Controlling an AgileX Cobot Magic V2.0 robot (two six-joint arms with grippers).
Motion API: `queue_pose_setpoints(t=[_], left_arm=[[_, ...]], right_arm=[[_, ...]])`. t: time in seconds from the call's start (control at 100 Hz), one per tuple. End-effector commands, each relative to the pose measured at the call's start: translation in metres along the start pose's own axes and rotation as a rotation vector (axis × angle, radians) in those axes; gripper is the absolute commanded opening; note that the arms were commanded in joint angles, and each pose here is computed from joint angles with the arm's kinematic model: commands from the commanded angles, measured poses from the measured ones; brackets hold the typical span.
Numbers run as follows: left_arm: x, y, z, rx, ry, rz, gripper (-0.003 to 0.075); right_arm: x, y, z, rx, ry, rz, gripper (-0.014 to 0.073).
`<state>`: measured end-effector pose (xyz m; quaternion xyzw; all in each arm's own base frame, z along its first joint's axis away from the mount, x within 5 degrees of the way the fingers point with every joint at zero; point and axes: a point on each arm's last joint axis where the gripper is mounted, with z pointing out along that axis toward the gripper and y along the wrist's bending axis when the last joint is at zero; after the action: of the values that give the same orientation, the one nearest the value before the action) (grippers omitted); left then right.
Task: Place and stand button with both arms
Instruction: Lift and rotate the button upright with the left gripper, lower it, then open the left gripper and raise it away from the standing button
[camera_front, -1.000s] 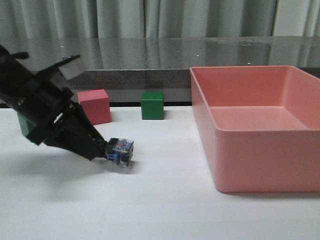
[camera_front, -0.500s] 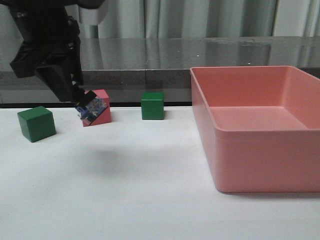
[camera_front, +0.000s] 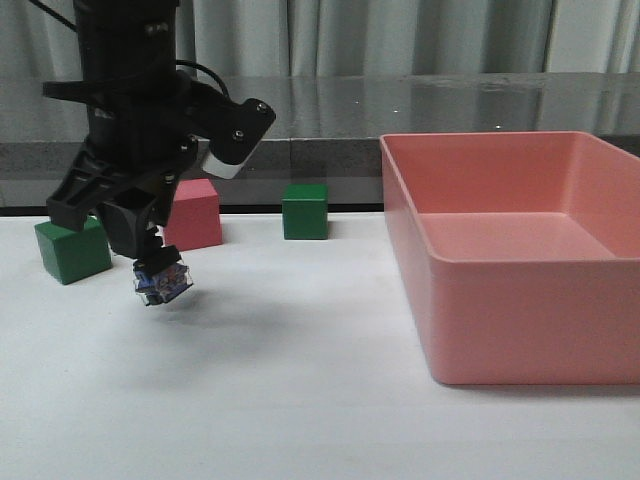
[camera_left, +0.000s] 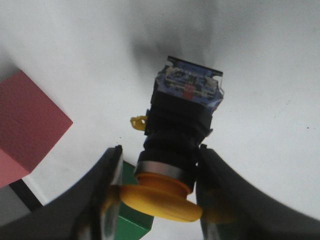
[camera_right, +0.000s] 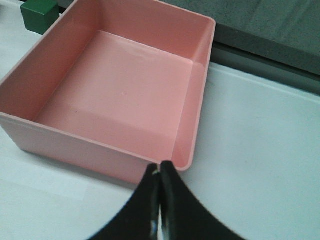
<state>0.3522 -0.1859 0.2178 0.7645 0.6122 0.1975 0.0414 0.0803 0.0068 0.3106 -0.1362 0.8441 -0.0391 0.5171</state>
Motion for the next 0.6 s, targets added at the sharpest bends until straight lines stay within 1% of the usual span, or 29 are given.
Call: queue_pose_setpoints(t=[0.0, 0.04, 0.11, 0.18, 0.19, 0.2, 0.23, 0.28, 0.35, 0.41, 0.59], left_arm=[[0.0058, 0.0082, -0.0279, -0.087, -0.011, -0.047, -0.0013], [0.006, 0.0083, -0.0284, -0.084, -0.009, -0.048, 0.0002], [0.0062, 0.0085, -0.0287, -0.084, -0.009, -0.048, 0.0064], [0.006, 0.0086, -0.0288, -0.085, -0.011, -0.049, 0.0155], [0.0058, 0.0085, -0.0288, -0.084, -0.013, -0.05, 0.0185], [0.0058, 0.0085, -0.0288, -0.084, -0.013, -0.05, 0.0185], [0.0057, 0.0084, -0.0287, -0.083, -0.015, -0.051, 0.0235], [0.005, 0.0083, -0.0287, -0.082, -0.022, -0.055, 0.0296], [0.0047, 0.0085, -0.0288, -0.084, -0.025, -0.056, 0.0354], [0.0047, 0.0086, -0.0288, -0.085, -0.026, -0.056, 0.0371], [0.0043, 0.0087, -0.0288, -0.086, -0.03, -0.058, 0.0372]], right_arm=[[-0.0138, -0.0036, -0.0043, 0.026, -0.096, -0.005, -0.006], [-0.0138, -0.0036, -0.0043, 0.026, -0.096, -0.005, -0.006], [-0.0138, -0.0036, -0.0043, 0.026, -0.096, -0.005, -0.006], [-0.0138, -0.0036, -0.0043, 0.026, -0.096, -0.005, -0.006], [-0.0138, -0.0036, -0.0043, 0.026, -0.096, -0.005, -0.006], [-0.0138, -0.0036, -0.0043, 0.026, -0.096, -0.005, -0.006], [-0.0138, -0.0036, -0.0043, 0.026, -0.096, -0.005, -0.006], [-0.0138, -0.0036, -0.0043, 0.026, -0.096, -0.005, -0.006], [-0.0138, -0.0036, -0.0043, 0.026, -0.096, -0.005, -0.006], [-0.0138, -0.0036, -0.0043, 0.026, -0.096, -0.005, -0.006], [-0.0138, -0.0036, -0.0043, 0.026, -0.096, -0.005, -0.006]])
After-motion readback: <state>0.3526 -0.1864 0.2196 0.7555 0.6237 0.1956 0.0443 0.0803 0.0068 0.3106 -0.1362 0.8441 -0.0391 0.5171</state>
